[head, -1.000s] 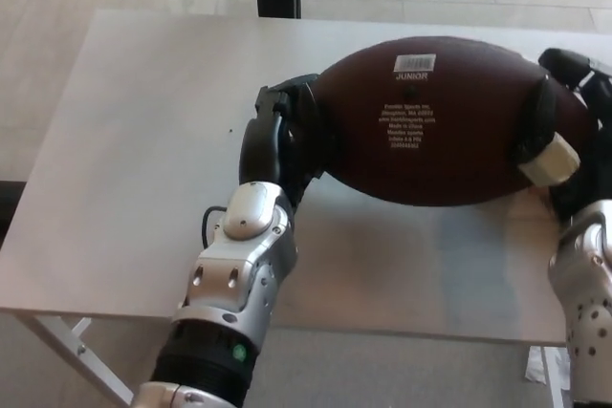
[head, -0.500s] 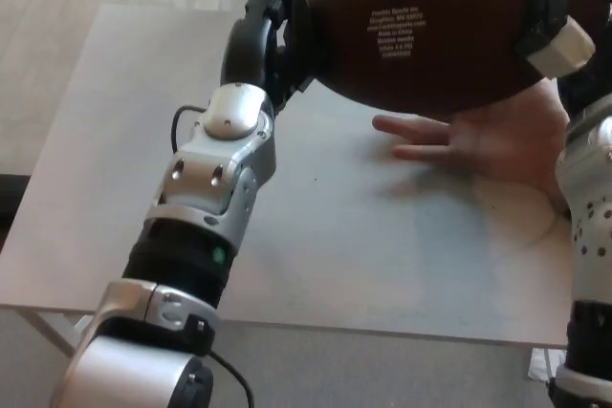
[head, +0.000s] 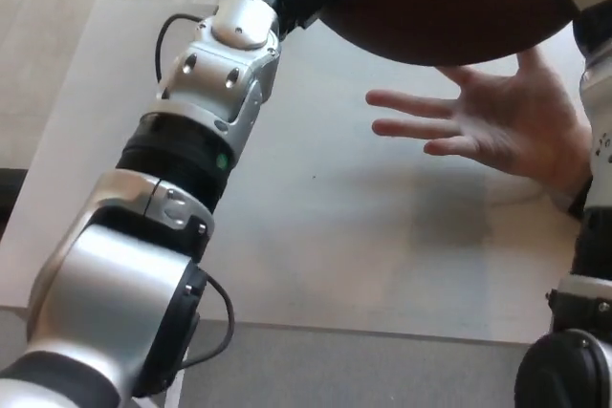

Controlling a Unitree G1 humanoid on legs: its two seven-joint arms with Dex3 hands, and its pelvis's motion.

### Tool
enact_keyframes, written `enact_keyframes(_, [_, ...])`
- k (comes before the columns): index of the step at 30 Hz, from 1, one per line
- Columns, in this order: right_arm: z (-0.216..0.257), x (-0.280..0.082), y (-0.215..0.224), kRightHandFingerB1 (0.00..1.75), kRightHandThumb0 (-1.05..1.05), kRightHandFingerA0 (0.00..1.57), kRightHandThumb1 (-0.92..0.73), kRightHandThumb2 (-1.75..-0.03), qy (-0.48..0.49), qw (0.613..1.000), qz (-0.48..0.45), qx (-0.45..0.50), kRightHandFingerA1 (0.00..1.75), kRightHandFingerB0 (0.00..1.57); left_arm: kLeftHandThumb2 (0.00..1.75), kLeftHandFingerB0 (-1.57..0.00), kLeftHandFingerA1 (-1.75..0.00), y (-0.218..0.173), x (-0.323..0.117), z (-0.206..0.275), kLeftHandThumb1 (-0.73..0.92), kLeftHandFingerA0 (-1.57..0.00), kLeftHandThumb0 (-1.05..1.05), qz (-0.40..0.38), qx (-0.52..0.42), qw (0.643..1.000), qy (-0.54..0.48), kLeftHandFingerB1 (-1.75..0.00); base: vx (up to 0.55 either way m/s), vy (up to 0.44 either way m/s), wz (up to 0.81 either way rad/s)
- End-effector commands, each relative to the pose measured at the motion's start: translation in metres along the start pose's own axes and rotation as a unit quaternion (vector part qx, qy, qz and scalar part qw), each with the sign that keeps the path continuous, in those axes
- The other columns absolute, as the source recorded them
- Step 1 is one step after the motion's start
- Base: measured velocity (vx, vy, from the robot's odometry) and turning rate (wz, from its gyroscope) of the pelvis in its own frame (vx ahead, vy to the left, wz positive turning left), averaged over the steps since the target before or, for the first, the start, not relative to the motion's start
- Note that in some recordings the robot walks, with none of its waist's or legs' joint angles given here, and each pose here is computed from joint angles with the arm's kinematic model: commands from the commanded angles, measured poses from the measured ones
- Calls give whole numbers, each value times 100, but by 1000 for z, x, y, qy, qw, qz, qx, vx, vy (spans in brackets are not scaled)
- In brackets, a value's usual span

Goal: The robot uses both its hands to grab the left and right ends of a football kept in the middle of the desk infront of it, lifts it up and places it in the palm of a person

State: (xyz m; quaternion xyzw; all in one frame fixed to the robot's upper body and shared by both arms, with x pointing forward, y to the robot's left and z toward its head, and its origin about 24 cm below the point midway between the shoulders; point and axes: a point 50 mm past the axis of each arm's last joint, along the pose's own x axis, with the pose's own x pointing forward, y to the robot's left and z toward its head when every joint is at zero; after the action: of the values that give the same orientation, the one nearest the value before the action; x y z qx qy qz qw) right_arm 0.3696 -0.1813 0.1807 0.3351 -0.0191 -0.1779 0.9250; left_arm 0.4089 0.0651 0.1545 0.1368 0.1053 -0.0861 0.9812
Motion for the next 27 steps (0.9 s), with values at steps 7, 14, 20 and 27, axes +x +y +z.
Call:
enact_keyframes(7, [-39, 21, -15, 158, -42, 99, -88, -66, 119, 972, -156, 133, 175, 68, 65, -34, -85, -76, -5, -19, 83, -45, -51, -166, 358, 915, 84, -33, 0, 0, 0])
enact_keyframes(14, [-61, 16, -79, 166, -44, 106, -83, -65, 113, 968, -224, 24, 175, 73, 64, -30, -89, -83, -8, -43, 76, -26, -22, -179, 543, 815, 90, -46, 0, 0, 0])
enact_keyframes(20, [-76, 2, -136, 108, -41, 126, -62, -100, 115, 946, -297, -65, 141, 83, 72, -10, -59, -87, -10, -55, 92, -10, -35, -170, 498, 843, 113, -38, 0, 0, 0])
enact_keyframes(27, [-69, 1, -151, 117, -41, 129, -58, -96, 94, 945, -282, -140, 144, 89, 65, -31, -63, -82, -7, -51, 86, -22, -28, -176, 536, 822, 85, -41, 0, 0, 0])
